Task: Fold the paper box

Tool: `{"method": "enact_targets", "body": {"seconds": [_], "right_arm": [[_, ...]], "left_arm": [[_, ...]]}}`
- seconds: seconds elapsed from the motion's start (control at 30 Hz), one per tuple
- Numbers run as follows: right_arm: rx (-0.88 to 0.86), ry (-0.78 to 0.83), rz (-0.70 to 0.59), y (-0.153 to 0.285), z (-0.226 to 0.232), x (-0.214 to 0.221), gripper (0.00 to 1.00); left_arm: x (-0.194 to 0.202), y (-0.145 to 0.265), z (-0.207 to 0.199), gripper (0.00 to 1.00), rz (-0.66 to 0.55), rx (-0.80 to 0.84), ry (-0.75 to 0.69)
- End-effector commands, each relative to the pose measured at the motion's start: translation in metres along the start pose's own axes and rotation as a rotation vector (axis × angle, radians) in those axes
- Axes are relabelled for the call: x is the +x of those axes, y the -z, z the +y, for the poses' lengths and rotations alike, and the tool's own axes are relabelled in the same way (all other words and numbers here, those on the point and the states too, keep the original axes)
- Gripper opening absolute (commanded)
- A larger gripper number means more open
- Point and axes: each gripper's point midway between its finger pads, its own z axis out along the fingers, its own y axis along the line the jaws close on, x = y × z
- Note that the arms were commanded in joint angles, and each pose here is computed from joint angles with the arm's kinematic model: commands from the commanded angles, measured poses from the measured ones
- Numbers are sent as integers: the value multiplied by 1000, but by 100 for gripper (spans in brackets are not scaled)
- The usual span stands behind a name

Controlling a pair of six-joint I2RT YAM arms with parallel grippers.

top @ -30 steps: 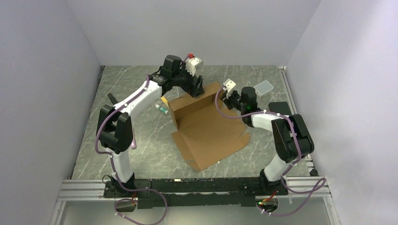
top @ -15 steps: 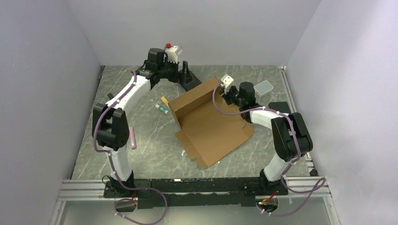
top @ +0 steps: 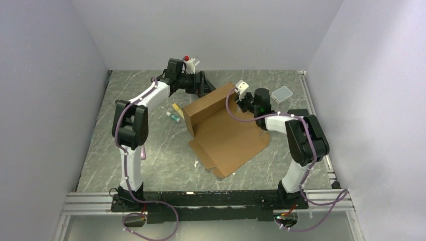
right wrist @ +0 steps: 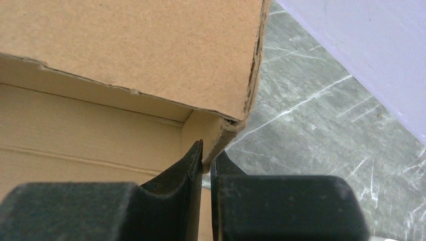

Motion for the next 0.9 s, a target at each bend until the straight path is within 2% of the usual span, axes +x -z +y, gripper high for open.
{"method": "enact_targets", "body": {"seconds": [0.0,0.33,0.53,0.87], "right_arm": [[11,43,-84,-9,-11,-22,14],[-21,31,-147,-21,-9,-33,30],[-46,15,-170,-24,-5,-37,35],[-97,-55,-253,-28,5,-48,35]], "left_arm": [[-25,2,-25,92,-50,102,-21],[-11,-9,-17,90,-6,124,14],[-5,-12,-11,89,5,131,39],[2,-16,-8,88,23,153,72]]}}
